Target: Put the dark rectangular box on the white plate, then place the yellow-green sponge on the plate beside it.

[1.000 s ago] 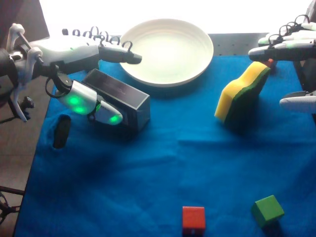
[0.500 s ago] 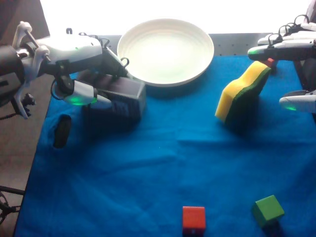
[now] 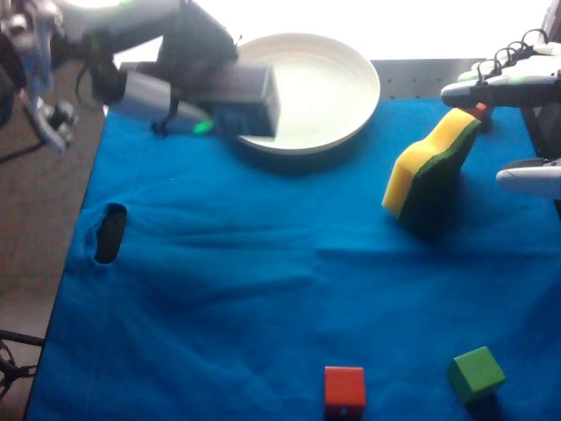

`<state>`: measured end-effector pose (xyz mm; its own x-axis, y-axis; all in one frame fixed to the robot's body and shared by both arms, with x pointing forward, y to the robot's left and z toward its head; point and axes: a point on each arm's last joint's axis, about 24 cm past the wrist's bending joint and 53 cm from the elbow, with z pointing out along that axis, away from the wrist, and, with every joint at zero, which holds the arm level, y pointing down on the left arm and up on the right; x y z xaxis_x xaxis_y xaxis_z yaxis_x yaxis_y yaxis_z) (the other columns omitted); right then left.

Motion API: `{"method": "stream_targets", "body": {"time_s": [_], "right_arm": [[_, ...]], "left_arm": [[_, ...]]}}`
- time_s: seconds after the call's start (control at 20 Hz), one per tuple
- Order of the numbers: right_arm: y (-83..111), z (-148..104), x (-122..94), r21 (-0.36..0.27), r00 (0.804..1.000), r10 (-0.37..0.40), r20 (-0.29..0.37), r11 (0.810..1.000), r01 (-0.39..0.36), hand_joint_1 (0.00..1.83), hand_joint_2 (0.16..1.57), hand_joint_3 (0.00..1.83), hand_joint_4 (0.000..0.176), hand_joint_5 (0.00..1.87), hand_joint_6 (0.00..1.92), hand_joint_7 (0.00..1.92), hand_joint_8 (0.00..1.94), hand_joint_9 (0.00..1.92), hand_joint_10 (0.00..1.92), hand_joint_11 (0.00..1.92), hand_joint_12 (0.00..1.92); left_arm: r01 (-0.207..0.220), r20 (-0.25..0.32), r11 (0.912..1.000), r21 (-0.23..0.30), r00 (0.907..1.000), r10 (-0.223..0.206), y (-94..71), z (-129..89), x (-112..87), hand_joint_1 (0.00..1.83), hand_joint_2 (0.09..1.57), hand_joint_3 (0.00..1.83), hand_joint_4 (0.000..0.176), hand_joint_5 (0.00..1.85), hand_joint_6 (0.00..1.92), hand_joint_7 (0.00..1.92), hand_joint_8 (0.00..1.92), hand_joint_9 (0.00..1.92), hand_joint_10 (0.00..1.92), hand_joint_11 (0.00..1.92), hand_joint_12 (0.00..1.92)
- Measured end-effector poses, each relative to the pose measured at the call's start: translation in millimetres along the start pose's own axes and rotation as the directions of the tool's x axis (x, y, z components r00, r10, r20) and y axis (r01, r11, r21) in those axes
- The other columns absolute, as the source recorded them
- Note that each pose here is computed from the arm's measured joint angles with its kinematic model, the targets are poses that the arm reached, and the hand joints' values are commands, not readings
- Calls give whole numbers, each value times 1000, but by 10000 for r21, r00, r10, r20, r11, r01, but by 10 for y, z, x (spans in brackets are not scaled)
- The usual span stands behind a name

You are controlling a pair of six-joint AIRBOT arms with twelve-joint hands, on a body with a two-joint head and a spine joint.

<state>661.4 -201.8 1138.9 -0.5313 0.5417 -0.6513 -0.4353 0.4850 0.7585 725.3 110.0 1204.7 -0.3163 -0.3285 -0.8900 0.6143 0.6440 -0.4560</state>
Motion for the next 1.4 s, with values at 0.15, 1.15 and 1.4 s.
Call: {"method": "stream_targets", "body": {"time_s": [0.15,1.15,1.4], "right_arm": [[0,12,19,-29,10000,28,-16,10000,-28,720,1190,6,77,388,2,338,2,284,4,57,416],[56,255,76,-649,9998,147,-146,9978,-156,725,1220,0,47,396,0,344,0,267,0,134,168],[43,255,71,-605,9998,137,-147,9981,-146,767,1209,0,48,395,0,340,0,264,0,169,79]], "left_arm": [[87,787,9999,-88,9969,-80,35,209,-259,1381,1085,2,0,952,1064,1039,786,999,1047,862,1196],[593,533,9635,-2611,9975,-470,653,1113,-50,859,1017,1,70,453,10,444,2,366,4,0,607],[600,532,9697,-2368,9974,-487,620,1023,-47,888,998,0,73,431,0,433,0,368,7,0,334]]}}
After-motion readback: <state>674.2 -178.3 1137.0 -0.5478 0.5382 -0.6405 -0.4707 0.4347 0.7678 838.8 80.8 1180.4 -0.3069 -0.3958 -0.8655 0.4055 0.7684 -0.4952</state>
